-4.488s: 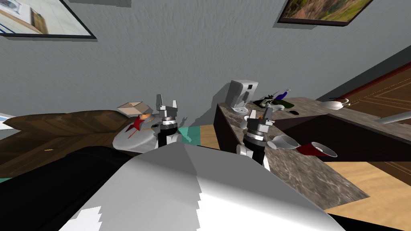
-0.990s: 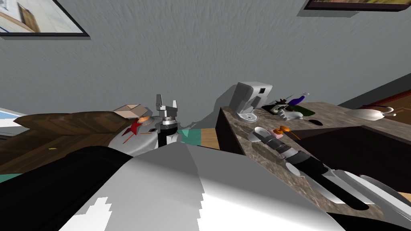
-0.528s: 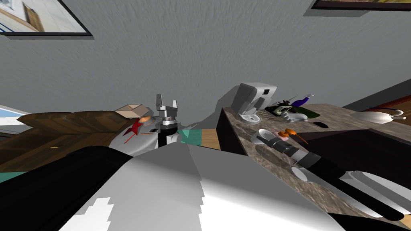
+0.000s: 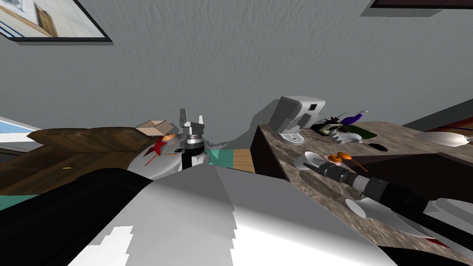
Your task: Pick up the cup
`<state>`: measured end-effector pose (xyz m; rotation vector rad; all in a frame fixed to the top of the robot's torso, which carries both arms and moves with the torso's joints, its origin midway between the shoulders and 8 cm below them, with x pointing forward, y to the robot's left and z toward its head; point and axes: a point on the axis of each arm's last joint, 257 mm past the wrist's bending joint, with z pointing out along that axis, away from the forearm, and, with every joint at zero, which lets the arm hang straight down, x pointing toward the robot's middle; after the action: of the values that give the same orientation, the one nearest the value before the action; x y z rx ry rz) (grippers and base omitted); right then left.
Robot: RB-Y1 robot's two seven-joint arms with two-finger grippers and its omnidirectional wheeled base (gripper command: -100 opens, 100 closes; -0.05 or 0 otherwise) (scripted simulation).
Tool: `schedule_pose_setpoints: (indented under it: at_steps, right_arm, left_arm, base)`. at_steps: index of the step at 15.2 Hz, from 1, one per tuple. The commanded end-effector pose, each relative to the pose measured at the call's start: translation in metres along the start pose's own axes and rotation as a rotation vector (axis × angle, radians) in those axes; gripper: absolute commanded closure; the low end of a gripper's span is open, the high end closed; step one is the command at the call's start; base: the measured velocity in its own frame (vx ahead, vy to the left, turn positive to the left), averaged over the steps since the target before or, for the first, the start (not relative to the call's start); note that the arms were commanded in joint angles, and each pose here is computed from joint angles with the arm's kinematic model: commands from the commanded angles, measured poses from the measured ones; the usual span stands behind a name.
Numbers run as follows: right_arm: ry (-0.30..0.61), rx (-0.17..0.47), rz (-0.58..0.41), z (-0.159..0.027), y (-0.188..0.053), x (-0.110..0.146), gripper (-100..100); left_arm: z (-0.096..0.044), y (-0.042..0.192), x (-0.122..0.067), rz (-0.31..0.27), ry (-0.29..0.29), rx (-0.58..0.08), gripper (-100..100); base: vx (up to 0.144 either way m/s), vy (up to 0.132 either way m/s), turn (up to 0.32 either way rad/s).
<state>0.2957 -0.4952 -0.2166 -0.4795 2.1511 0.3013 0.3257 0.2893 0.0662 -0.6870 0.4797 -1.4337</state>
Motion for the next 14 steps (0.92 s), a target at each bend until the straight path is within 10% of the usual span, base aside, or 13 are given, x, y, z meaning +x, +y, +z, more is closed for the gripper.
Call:
schedule_pose_setpoints:
  at_steps: [1, 14]
  right_arm:
    - [0.035, 0.000, -0.027, -0.002, -0.004, 0.004, -100]
    - [0.448, 0.021, -0.249, -0.063, -0.068, 0.059, -100]
  left_arm:
    - [0.000, 0.000, 0.000, 0.000, 0.000, 0.000, 0]
    - [0.000, 0.000, 0.000, 0.000, 0.000, 0.000, 0]
  base:
    - [0.019, 0.055, 0.007]
    - [0.023, 0.082, 0.033]
